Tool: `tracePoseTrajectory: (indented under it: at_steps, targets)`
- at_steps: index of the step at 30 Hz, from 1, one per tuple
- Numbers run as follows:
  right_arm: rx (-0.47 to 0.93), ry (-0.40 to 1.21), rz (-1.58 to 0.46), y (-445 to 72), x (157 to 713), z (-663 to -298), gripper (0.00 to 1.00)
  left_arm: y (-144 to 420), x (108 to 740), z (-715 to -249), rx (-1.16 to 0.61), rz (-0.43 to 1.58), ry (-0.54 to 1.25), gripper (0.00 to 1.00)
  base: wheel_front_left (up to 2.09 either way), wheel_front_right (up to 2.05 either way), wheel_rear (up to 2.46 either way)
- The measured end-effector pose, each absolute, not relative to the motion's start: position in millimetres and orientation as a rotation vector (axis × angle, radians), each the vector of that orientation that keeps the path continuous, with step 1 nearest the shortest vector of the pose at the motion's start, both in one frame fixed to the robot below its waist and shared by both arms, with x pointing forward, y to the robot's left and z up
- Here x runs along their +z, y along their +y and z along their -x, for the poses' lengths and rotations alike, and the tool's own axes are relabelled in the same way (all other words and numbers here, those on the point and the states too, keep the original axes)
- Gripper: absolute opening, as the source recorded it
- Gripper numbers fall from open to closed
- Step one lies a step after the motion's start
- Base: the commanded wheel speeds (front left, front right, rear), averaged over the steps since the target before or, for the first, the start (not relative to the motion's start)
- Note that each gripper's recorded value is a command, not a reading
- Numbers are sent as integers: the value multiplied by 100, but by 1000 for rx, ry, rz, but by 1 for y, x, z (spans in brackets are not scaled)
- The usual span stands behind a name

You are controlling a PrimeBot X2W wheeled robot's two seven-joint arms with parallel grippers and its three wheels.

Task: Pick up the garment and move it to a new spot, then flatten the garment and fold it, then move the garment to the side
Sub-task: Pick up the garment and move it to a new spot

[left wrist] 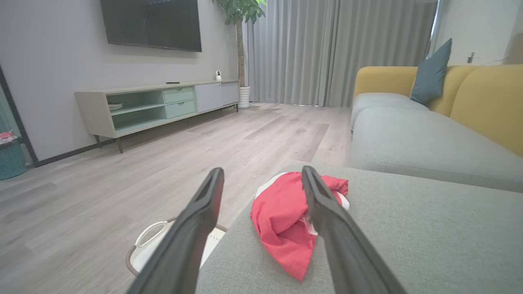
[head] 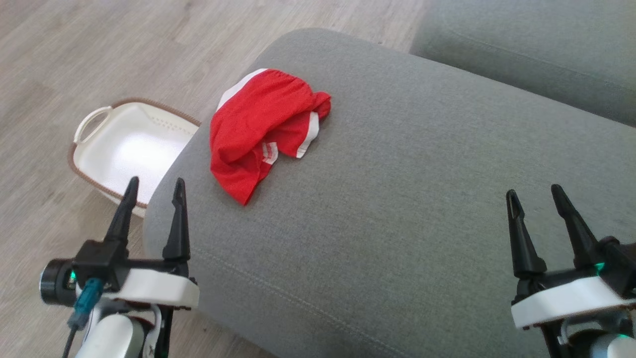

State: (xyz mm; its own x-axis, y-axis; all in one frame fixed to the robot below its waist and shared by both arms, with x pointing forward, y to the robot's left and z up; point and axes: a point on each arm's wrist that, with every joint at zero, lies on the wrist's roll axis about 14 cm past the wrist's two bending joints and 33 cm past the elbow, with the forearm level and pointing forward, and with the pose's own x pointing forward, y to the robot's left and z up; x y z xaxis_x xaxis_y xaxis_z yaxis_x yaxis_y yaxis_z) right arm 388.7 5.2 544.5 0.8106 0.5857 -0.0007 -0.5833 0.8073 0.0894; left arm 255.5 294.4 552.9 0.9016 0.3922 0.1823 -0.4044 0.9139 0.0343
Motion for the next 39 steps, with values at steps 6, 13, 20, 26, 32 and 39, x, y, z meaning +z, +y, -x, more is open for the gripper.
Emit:
tracePoseTrajectory:
  at_steps: [6, 13, 20, 26, 32, 39]
  targets:
    - [648, 33, -94, 16, 542, -397, 100, 302, 556, -257, 444, -70, -179, 100, 0, 0, 0]
    - [648, 68, -94, 18, 530, -407, 100, 311, 554, -268, 470, -61, -168, 100, 0, 0, 0]
    - [627, 71, -79, 12, 524, -438, 100, 311, 532, -316, 439, -22, -101, 100, 0, 0, 0]
    - [595, 134, -56, -1, 495, -463, 100, 310, 490, -371, 391, 26, 16, 100, 0, 0, 0]
    - [565, 184, -53, -13, 469, -482, 100, 312, 434, -409, 348, 59, 179, 100, 0, 0, 0]
    - [532, 216, -51, -26, 453, -490, 100, 309, 377, -421, 317, 91, 369, 100, 0, 0, 0]
